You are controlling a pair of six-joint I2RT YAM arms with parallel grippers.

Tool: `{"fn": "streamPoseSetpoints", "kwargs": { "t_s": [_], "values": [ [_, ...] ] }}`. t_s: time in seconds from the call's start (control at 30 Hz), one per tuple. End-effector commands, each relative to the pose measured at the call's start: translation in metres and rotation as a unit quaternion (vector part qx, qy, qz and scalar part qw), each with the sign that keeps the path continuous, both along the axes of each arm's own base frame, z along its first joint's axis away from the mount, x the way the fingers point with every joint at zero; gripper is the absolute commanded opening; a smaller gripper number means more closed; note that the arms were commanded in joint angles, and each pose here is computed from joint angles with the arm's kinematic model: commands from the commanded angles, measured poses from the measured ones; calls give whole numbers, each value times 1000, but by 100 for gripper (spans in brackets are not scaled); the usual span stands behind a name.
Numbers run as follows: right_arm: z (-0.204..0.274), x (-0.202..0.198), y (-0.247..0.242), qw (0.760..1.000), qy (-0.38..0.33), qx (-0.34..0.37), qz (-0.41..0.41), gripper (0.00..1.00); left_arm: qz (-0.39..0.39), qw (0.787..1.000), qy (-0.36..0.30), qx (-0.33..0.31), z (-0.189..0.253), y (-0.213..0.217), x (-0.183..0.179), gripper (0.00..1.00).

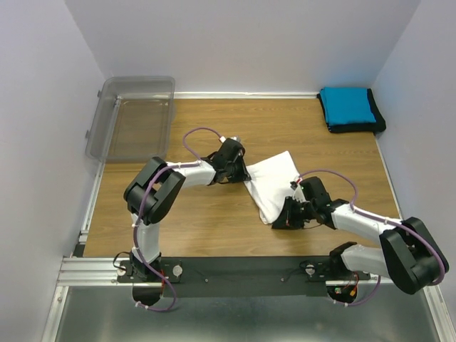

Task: Fold and stack the t-shirts
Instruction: Fold the tshirt

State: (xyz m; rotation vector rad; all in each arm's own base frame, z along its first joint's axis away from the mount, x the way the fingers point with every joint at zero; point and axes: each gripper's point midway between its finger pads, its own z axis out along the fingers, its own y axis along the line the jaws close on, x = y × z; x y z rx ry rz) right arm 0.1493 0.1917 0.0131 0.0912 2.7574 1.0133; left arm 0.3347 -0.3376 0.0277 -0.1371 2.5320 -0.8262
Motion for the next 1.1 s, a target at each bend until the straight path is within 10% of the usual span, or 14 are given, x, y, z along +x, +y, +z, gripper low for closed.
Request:
{"fn": "streamPoseSetpoints", "kwargs": {
  "t_s": [0.0, 0.7, 1.07],
  "values": [
    [-7, -6, -2, 1000, 8, 4, -9, 20, -7, 1000, 9, 25, -24, 11, 5, 16],
    [80, 88, 64, 972, -147, 180, -14, 27, -53, 997, -38, 48, -8, 14, 36, 28],
    [100, 125, 10, 970, -229, -4, -77, 38, -15, 993, -111, 24, 90, 31, 26, 77]
  ]
}}
